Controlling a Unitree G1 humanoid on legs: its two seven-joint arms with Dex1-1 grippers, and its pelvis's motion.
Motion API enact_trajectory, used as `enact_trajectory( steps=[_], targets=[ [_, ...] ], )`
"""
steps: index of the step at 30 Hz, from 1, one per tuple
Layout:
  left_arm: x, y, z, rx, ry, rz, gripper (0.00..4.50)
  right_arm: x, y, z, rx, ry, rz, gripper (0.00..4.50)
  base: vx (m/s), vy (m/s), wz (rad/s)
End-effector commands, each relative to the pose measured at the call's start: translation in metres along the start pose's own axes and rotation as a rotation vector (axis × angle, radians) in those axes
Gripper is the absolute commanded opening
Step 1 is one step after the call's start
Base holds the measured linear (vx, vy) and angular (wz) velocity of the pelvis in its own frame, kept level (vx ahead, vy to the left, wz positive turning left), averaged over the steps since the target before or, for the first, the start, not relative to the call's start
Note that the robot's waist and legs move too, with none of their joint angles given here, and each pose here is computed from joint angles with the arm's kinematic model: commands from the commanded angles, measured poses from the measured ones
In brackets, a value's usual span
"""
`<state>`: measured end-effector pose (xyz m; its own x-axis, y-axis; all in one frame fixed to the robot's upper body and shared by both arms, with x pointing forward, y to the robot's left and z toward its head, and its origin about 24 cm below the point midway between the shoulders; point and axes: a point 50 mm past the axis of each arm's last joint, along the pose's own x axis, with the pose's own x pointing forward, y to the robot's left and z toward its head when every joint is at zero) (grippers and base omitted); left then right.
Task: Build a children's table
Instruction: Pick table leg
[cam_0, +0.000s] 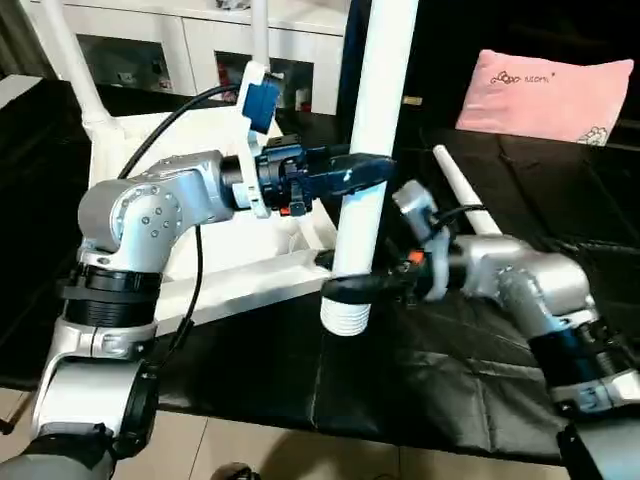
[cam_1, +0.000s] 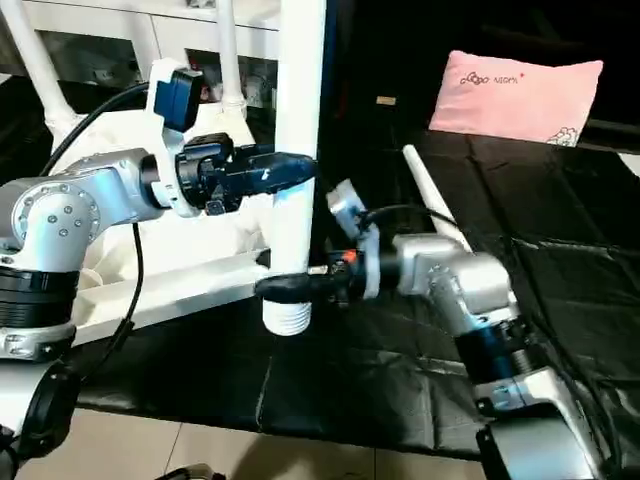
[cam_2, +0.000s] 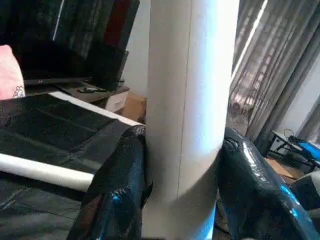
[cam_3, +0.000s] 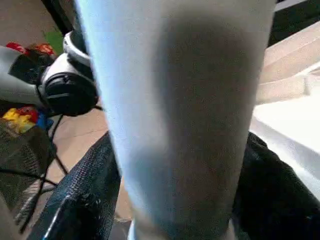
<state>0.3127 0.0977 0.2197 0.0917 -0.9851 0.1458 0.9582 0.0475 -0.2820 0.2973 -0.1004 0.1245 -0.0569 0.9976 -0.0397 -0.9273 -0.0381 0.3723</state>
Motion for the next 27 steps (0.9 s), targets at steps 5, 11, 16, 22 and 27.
enact_trajectory(
  steps=[5,11,16,22,27],
  targets=[
    [0.0045,-0.0032,0.0069,0.026,0.011,-0.018,1.78,-0.0032,0.0002,0.0055,-0.019,-0.010,-0.007,3.17,0.000,0.000,0.00],
    [0.0037,-0.0037,0.0066,0.026,0.015,-0.019,1.78,-0.0040,0.0023,0.0036,-0.010,-0.010,0.018,2.49,0.000,0.000,0.00],
    [0.0045,-0.0044,0.0073,0.027,0.015,-0.023,1.78,-0.0033,0.0028,0.0023,-0.003,-0.010,0.025,2.15,0.000,0.000,0.00],
    [0.0067,-0.0063,0.0088,0.053,0.014,-0.033,1.77,-0.0020,0.0014,0.0008,-0.005,-0.013,0.017,2.01,0.000,0.000,0.00],
    [0.0107,-0.0086,0.0153,0.012,-0.049,-0.044,2.47,-0.0015,0.0010,0.0002,-0.004,-0.022,0.014,1.99,0.000,0.000,0.00]
  ],
)
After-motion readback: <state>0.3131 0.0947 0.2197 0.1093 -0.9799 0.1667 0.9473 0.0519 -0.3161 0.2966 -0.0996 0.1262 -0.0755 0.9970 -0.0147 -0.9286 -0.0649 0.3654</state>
